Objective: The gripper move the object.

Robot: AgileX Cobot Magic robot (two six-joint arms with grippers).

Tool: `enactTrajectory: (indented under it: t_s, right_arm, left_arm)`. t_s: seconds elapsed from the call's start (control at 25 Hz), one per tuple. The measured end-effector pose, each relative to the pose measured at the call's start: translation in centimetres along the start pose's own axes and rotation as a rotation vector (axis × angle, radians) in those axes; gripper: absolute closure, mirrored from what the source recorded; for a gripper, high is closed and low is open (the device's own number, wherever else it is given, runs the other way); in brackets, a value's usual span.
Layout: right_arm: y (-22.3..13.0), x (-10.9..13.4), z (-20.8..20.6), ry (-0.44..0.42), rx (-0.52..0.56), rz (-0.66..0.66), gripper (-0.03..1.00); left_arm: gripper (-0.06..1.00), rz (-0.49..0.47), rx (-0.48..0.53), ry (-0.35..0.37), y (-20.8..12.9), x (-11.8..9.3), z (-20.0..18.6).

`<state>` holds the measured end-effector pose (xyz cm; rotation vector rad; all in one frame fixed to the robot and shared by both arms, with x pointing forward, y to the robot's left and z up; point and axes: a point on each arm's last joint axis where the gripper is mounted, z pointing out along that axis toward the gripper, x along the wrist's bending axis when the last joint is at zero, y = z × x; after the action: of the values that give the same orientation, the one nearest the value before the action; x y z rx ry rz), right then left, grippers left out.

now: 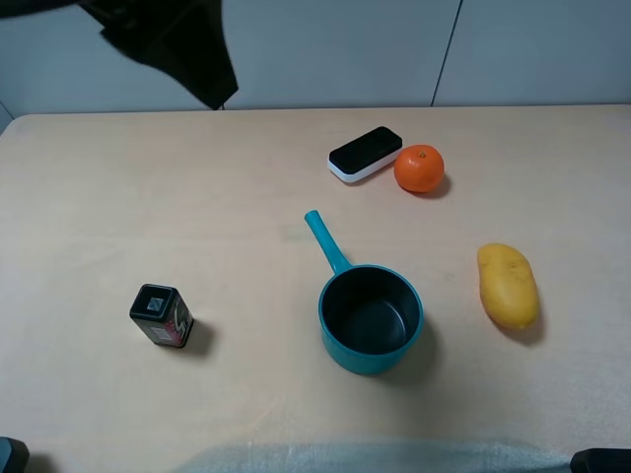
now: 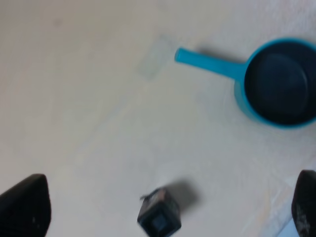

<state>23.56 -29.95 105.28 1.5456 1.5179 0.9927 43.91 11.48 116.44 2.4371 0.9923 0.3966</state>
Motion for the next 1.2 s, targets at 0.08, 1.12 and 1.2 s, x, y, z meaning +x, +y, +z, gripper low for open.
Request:
enactTrajectory:
  t_s: [0.08, 1.12, 1.2]
  right_arm:
    - [0.0, 0.0, 0.0, 0.000, 0.000, 0.000, 0.27]
    - [0.0, 0.0, 0.0, 0.000, -0.001, 0.000, 0.27]
    - [0.0, 0.0, 0.0, 0.000, -0.001, 0.000, 0.27]
  left_arm:
    - [-0.05, 0.003, -0.008, 0.009, -1.5, 0.1, -1.0]
    - [-0.05, -0.084, -0.364, 0.149, -21.0, 0.9, -10.8]
    - [-0.05, -0.133, -0.376, 0.190, -22.2, 0.9, -10.8]
